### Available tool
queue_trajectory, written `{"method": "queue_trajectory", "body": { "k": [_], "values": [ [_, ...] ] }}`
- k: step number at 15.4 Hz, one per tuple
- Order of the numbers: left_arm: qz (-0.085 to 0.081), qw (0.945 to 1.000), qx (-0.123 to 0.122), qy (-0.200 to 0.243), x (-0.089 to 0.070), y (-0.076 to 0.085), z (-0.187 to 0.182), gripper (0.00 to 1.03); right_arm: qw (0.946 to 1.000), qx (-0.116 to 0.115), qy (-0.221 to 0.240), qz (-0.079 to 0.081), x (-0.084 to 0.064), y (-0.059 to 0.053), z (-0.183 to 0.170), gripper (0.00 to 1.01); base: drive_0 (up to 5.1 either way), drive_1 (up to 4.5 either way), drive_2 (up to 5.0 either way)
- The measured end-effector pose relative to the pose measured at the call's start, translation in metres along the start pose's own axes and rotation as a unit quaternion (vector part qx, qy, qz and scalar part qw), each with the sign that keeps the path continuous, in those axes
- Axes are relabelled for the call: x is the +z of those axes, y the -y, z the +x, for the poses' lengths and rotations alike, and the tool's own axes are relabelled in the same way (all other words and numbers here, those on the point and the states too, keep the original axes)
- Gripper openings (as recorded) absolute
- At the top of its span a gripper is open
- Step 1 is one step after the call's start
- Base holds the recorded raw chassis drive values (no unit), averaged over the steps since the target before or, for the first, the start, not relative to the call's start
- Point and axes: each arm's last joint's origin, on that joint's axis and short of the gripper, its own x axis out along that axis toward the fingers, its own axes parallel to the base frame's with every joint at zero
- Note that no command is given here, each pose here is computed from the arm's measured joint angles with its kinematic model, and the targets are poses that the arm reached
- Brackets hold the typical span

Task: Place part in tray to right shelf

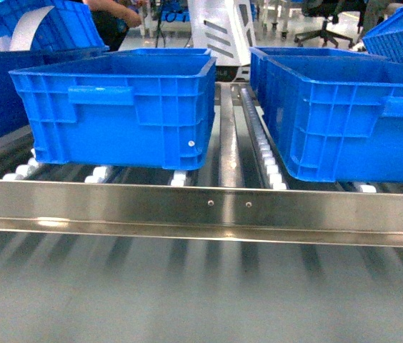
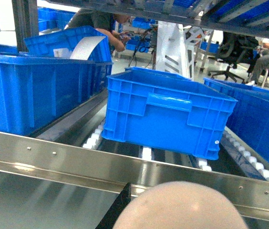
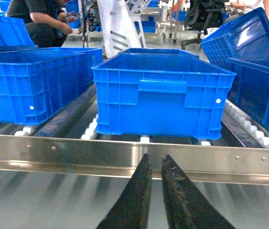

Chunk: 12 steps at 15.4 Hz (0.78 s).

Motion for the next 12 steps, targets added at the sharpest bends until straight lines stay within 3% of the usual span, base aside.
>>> {"method": "queue_trajectory", "body": {
  "k": [3,9,12],
  "values": [
    [0.000,1.0000,0.000,0.000,0.0000,0.0000,0.0000,0.12,1.0000,0.000,0.000,0.000,0.0000,0.0000,0.0000,0.42,0.0,0.00,0.0],
    [0.000,1.0000,0.000,0.000,0.0000,0.0000,0.0000,0.12,1.0000,0.000,0.000,0.000,0.0000,0.0000,0.0000,0.97,0.0,0.00,0.0],
    [0.000,1.0000,0.000,0.000,0.0000,0.0000,0.0000,0.12,1.0000,0.000,0.000,0.000,0.0000,0.0000,0.0000,0.98,0.0,0.00,0.0]
  ]
}}
